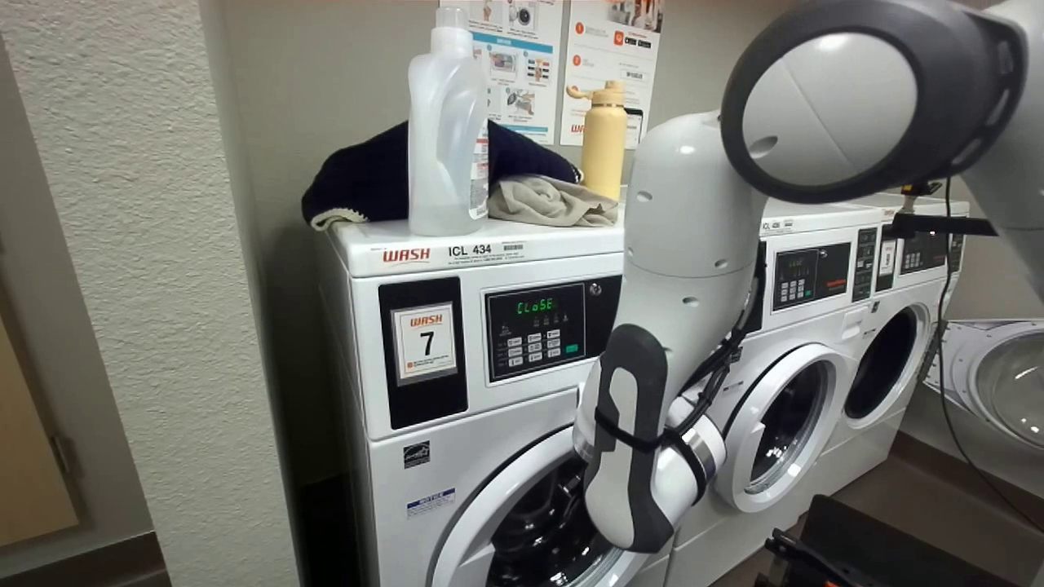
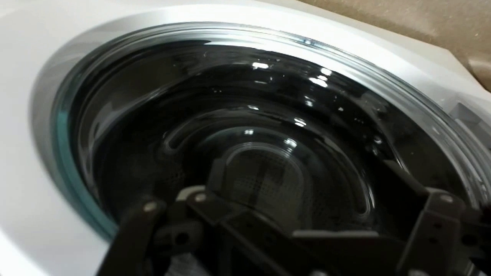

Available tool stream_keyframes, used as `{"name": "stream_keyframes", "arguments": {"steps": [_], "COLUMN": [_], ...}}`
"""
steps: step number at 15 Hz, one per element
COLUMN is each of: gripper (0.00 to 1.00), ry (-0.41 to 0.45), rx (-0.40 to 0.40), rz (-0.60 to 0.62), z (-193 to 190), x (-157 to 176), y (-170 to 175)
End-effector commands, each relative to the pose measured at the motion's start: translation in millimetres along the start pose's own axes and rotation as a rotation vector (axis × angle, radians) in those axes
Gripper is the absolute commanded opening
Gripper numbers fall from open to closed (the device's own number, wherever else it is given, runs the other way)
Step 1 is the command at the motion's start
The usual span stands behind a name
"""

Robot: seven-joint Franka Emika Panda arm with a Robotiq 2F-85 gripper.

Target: Close the left washing machine door

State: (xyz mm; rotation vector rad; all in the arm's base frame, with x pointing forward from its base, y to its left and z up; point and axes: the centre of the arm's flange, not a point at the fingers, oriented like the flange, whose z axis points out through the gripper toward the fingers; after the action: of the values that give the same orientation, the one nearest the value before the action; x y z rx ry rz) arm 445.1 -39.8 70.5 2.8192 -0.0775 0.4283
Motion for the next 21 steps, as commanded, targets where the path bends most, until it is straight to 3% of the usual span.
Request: {"name": "stream_keyframes", "arguments": {"steps": [1, 6, 13, 17, 21], "gripper": [1.0, 1.0, 1.0, 1.0, 1.0], "ry": [0.031, -0.032, -0.201, -0.287, -0.34], "rx": [0.052, 0.29, 0.572, 0.644, 0.606], "rz": [0.011, -0.068, -0.187, -0.243, -0.255], "z": [-17.6, -46.5, -111.3, -159.6, -207.2], "x": [9.4, 24.9, 45.7, 50.8, 55.0], "y": [-15.1, -50.4, -97.8, -120.6, -124.2]}}
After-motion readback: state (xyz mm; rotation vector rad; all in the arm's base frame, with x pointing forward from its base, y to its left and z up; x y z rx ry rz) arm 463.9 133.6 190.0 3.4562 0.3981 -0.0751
